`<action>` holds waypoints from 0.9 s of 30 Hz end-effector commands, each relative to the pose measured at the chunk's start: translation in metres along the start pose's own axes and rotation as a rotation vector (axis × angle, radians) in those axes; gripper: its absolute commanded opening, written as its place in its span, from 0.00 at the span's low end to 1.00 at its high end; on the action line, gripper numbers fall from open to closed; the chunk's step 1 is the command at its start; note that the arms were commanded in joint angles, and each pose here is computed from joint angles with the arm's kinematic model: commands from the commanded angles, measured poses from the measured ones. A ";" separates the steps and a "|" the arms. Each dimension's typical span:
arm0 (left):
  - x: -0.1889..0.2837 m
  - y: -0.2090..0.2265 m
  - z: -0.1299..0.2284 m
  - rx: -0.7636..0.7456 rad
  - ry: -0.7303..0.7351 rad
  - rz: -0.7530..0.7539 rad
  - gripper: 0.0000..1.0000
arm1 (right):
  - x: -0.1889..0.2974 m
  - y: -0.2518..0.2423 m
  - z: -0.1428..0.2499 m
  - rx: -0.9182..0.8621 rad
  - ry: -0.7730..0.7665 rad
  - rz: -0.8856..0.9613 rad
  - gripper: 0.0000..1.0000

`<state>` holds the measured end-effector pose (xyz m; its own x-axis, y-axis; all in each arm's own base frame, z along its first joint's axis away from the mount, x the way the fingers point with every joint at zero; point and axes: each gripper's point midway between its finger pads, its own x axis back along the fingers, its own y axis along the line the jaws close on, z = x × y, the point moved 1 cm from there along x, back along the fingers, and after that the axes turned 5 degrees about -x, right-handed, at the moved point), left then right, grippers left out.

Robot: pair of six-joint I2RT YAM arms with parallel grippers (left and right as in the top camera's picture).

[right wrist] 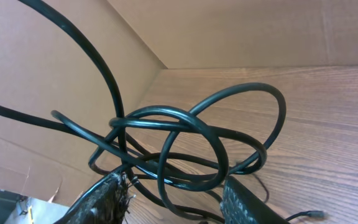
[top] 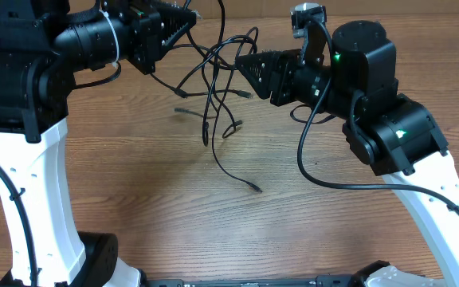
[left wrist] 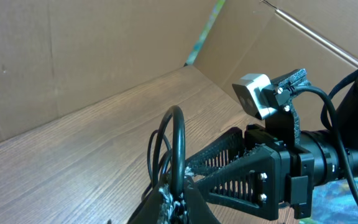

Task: Untangle cables

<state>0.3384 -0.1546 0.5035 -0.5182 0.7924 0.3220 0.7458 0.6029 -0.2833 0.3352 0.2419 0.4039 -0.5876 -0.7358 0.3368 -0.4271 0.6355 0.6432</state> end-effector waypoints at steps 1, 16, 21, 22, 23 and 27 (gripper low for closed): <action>0.006 -0.008 -0.005 -0.003 -0.021 0.003 0.04 | 0.000 0.004 -0.005 0.010 -0.016 -0.002 0.47; 0.007 -0.009 -0.005 -0.004 -0.022 0.003 0.04 | -0.013 -0.004 -0.007 0.007 -0.016 0.009 0.47; 0.008 -0.009 -0.005 -0.006 -0.024 0.001 0.04 | -0.012 0.000 -0.012 0.018 -0.036 -0.006 0.46; 0.008 -0.009 -0.005 -0.006 -0.023 0.001 0.04 | -0.012 0.001 -0.012 0.019 -0.038 -0.008 0.46; 0.008 -0.008 -0.005 -0.006 -0.023 -0.007 0.04 | -0.012 0.001 -0.012 0.020 -0.039 -0.008 0.45; 0.009 -0.001 -0.005 -0.006 -0.021 -0.052 0.04 | -0.012 0.000 -0.013 0.022 -0.042 -0.005 0.45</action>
<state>0.3405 -0.1529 0.5024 -0.5308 0.7813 0.3283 0.7321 0.6179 -0.2867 0.3491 0.2483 0.4005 -0.5961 -0.7354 0.3223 -0.4349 0.6332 0.6403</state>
